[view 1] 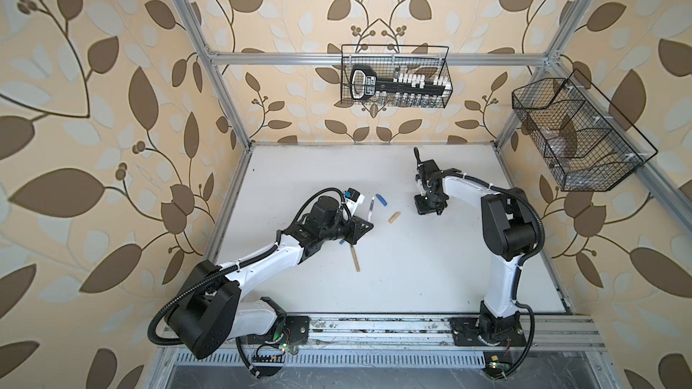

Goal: Insert the pens into the pen caps
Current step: 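Lower the right gripper onto the pink cap and grasp it, then carry the pink cap with the right gripper to the pen tip in the left gripper, then push the pink cap down over the pen nib with the right gripper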

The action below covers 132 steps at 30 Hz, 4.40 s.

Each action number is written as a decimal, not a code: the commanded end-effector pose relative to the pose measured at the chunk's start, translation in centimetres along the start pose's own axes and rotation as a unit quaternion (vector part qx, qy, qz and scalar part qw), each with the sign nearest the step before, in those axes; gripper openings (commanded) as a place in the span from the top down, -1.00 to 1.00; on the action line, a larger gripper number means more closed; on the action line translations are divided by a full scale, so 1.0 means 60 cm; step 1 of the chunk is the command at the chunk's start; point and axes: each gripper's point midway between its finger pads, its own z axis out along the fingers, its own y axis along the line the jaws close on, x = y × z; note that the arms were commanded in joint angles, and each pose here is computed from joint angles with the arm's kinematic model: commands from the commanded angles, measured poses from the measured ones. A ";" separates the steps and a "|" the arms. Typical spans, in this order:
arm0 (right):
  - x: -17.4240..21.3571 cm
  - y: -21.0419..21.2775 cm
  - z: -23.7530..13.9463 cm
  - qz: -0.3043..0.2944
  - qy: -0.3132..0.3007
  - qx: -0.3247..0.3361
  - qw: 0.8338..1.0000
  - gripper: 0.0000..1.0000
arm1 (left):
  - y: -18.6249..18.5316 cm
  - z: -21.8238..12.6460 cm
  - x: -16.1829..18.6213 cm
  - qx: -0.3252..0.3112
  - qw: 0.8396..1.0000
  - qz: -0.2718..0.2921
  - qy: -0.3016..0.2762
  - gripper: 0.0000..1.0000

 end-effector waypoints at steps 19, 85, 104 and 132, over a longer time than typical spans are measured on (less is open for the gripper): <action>0.021 -0.007 0.038 -0.023 0.038 0.024 0.999 0.36 | -0.035 -0.001 -0.018 0.043 0.999 0.017 -0.015 1.00; 0.039 0.184 -0.332 0.156 -0.396 -0.437 0.793 0.63 | -0.105 0.064 0.044 0.078 0.992 0.074 0.064 1.00; 0.048 0.218 -0.348 0.134 -0.405 -0.455 0.782 0.62 | -0.113 0.053 0.036 0.083 0.992 0.076 0.051 1.00; 0.086 0.226 -0.349 0.132 -0.425 -0.452 0.774 0.63 | -0.126 0.039 0.021 0.095 0.993 0.073 0.024 1.00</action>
